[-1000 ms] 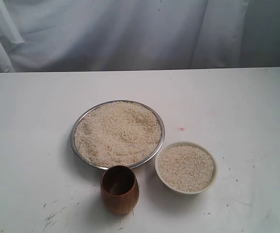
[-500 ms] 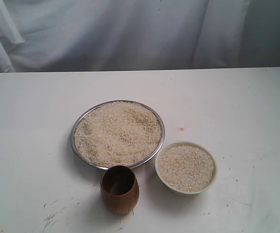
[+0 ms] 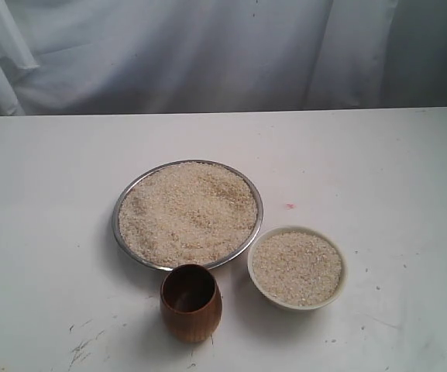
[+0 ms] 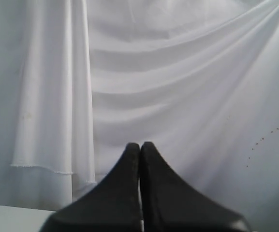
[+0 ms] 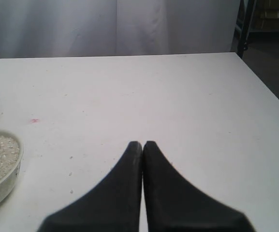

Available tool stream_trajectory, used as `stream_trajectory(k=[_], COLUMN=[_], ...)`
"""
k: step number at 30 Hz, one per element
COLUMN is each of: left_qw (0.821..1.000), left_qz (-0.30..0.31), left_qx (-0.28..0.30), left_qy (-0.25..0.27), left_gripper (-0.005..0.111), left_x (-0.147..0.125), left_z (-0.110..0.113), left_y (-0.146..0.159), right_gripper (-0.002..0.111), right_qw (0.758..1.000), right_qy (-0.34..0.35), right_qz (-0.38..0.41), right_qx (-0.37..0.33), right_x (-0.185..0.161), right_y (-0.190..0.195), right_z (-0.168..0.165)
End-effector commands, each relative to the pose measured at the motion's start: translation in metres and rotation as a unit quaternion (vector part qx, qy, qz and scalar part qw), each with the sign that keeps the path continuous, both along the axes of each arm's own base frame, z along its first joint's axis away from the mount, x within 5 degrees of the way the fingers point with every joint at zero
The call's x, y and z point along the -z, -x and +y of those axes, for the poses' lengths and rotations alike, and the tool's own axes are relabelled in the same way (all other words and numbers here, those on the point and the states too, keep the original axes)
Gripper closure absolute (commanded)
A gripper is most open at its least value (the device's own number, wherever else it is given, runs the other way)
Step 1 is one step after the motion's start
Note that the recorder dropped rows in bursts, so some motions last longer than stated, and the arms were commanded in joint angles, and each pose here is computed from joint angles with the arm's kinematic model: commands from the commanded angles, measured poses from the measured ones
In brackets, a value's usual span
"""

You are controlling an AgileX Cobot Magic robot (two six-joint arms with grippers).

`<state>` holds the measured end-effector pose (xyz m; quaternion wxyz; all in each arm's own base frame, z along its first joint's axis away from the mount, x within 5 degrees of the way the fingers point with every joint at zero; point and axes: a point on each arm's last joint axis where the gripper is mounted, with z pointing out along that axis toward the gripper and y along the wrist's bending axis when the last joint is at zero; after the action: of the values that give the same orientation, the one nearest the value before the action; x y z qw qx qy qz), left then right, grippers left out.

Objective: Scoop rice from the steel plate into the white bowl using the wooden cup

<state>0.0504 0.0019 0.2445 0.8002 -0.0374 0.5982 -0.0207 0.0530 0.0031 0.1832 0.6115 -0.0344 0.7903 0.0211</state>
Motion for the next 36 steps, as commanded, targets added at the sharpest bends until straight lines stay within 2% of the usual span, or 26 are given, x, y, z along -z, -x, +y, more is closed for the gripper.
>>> stream_trajectory(k=[1,9,14,16,19,21,29,33,36], left_qw=[0.999,0.995,0.991,0.987,0.98,0.977,0.982,0.988,0.985], left_qz=[0.035,0.1,0.136,0.158,0.185,0.195,0.169,0.148,0.155], left_qx=[0.004,0.003,0.003,0.001,-0.004,-0.005,-0.009,-0.006,0.011], left_qy=[0.005,0.001,0.0,-0.014,-0.068,-0.086,-0.082,-0.048,-0.068], left_gripper=[0.107,0.107,0.107,0.107,0.107,0.107,0.107,0.107,0.107], left_x=[-0.027,-0.068,-0.081,-0.079,-0.072,-0.07,-0.057,-0.042,-0.031], left_z=[-0.001,0.0,0.001,0.001,0.002,0.002,0.003,0.003,0.0], left_y=[0.004,-0.024,-0.048,-0.059,-0.072,-0.077,-0.097,-0.1,-0.105], right_gripper=[0.108,0.108,0.108,0.108,0.108,0.108,0.108,0.108,0.108], right_qw=[1.0,1.0,1.0,1.0,1.0,1.0,1.0,1.0,1.0], right_qy=[0.0,0.0,0.0,0.0,0.0,0.0,0.0,0.0,0.0], right_qz=[0.002,0.002,0.002,0.002,0.002,0.002,0.002,0.002,0.002], right_qx=[0.0,0.0,0.0,0.0,0.0,0.0,0.0,0.0,0.0], right_x=[0.001,0.001,0.001,0.001,0.001,0.001,0.001,0.001,0.001], right_y=[0.0,0.0,0.0,0.0,0.0,0.0,0.0,0.0,0.0], right_z=[0.0,0.0,0.0,0.0,0.0,0.0,0.0,0.0,0.0])
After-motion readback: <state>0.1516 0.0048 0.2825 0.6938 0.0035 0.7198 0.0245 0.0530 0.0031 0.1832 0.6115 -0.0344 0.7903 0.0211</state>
